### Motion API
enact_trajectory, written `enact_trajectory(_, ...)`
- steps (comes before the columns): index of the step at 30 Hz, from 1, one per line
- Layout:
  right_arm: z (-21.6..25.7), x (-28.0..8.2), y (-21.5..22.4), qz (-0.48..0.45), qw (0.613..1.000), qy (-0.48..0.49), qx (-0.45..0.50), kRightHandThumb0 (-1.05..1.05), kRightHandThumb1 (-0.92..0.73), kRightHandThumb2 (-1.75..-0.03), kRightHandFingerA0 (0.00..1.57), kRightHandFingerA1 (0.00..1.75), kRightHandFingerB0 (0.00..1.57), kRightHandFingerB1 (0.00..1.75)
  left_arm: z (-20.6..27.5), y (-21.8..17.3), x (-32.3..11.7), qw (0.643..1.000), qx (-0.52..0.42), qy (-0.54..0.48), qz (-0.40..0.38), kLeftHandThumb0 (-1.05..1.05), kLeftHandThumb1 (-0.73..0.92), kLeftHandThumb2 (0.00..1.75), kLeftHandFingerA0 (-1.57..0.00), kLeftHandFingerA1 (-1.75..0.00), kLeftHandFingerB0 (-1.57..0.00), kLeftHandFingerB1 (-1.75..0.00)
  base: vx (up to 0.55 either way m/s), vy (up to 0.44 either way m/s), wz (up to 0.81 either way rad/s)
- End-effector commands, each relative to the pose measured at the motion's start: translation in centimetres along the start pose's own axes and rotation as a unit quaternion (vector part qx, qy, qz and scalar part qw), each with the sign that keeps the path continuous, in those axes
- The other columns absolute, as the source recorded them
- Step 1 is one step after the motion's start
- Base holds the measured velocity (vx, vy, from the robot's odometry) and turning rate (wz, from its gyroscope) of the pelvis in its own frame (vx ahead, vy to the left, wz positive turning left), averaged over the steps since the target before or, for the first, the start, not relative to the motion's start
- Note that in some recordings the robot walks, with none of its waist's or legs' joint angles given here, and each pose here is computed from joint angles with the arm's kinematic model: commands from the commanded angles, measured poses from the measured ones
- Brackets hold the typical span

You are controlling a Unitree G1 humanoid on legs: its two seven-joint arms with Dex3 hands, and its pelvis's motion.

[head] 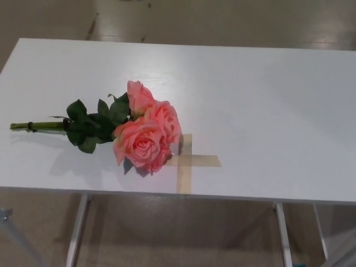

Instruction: Use the left hand to pick up the rose and passes it to a human.

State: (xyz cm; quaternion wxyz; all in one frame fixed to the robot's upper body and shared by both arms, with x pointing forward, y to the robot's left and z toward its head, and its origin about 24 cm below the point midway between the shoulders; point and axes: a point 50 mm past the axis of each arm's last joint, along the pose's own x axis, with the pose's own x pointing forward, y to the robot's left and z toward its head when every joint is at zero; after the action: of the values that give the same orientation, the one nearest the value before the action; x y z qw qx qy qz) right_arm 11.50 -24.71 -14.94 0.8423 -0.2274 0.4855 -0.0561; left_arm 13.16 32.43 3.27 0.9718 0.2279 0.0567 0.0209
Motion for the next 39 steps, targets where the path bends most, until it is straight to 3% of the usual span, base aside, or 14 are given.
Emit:
enact_trajectory(1,0.2,0.1,-0.1,0.000,1.000,0.000,0.003,-0.27,-0.64,-0.58,0.70,0.42,0.44,0.35,10.6,2.3,-0.8,0.964,0.031,-0.257,0.059,-0.70,0.45,0.55,-0.20,-0.28,-0.21,-0.31,0.00,0.000,0.00)
enact_trajectory(2,0.2,0.1,-0.1,0.000,1.000,0.001,0.004,-0.27,-0.64,-0.58,0.70,0.42,0.44,0.35,11.1,2.4,-0.7,0.962,0.037,-0.264,0.064,-0.72,0.44,0.55,-0.19,-0.30,-0.17,-0.32,0.00,0.000,0.00)
enact_trajectory(3,0.3,0.1,-0.1,0.000,1.000,0.001,0.003,-0.27,-0.64,-0.58,0.71,0.42,0.44,0.35,11.9,2.6,-0.3,0.956,0.051,-0.278,0.072,-0.36,0.12,0.79,0.00,-0.49,-0.02,-0.49,0.00,0.000,0.00)
enact_trajectory(5,0.5,0.2,-0.1,-0.001,1.000,0.001,-0.001,-0.27,-0.64,-0.58,0.71,0.42,0.44,0.35,13.5,2.8,0.5,0.945,0.079,-0.305,0.089,-0.36,0.12,0.79,0.00,-0.49,-0.02,-0.50,0.00,0.000,0.00)
enact_trajectory(6,0.5,0.2,-0.1,-0.001,1.000,0.003,0.000,-0.27,-0.64,-0.58,0.71,0.42,0.44,0.35,14.0,2.9,0.9,0.942,0.088,-0.311,0.091,-0.81,0.43,0.63,-0.12,-0.34,-0.08,-0.35,0.00,0.000,0.00)
enact_trajectory(9,0.5,0.2,-0.1,0.000,1.000,0.003,0.000,-0.29,-0.64,-0.58,0.71,0.42,0.45,0.35,15.4,2.9,2.1,0.937,0.115,-0.319,0.079,-0.80,0.51,0.56,-0.10,-0.26,-0.09,-0.28,0.00,0.000,0.00)
enact_trajectory(10,0.5,0.2,-0.2,0.000,1.000,0.003,0.001,-0.29,-0.64,-0.58,0.71,0.42,0.45,0.35,15.5,2.9,2.2,0.937,0.117,-0.319,0.078,-0.80,0.51,0.56,-0.10,-0.26,-0.09,-0.28,0.00,0.000,0.00)
enact_trajectory(11,0.6,0.2,-0.2,0.000,1.000,0.003,0.001,-0.28,-0.64,-0.58,0.71,0.42,0.45,0.35,16.0,3.0,2.4,0.938,0.125,-0.317,0.072,-0.72,0.43,0.84,-0.04,-0.23,-0.01,-0.28,0.00,0.000,0.00)
enact_trajectory(14,0.6,0.3,-0.1,0.000,1.000,0.003,0.001,-0.28,-0.64,-0.58,0.71,0.42,0.45,0.35,16.2,3.0,2.5,0.938,0.128,-0.314,0.070,-0.72,0.43,0.84,-0.04,-0.23,-0.01,-0.28,0.00,0.000,0.00)
enact_trajectory(15,0.7,0.3,-0.2,0.001,1.000,0.003,0.002,-0.26,-0.63,-0.58,0.70,0.43,0.45,0.35,17.1,3.0,6.6,0.947,0.154,-0.280,0.015,-0.67,0.38,0.83,-0.02,-0.23,-0.02,-0.25,0.00,0.000,0.00)
enact_trajectory(25,1.0,0.4,-0.1,0.002,1.000,0.000,0.010,-0.27,-0.64,-0.58,0.72,0.43,0.47,0.36,18.9,2.8,14.4,0.954,0.193,-0.228,-0.020,-0.67,0.41,0.81,-0.04,-0.17,-0.05,-0.23,0.00,0.000,0.02)
enact_trajectory(38,1.5,0.5,-0.6,0.001,1.000,-0.007,0.021,-0.26,-0.64,-0.59,0.71,0.44,0.45,0.36,19.0,0.6,19.9,0.963,0.234,-0.130,-0.039,-0.61,0.36,0.79,0.00,-0.19,0.00,-0.24,0.00,0.000,0.01)
enact_trajectory(39,1.6,0.6,-0.7,0.002,1.000,-0.008,0.021,-0.35,-0.55,-0.73,0.65,0.53,0.41,0.44,18.9,0.0,20.5,0.962,0.246,-0.113,-0.041,-0.61,0.37,0.79,0.00,-0.18,-0.01,-0.24,0.00,0.000,0.00)
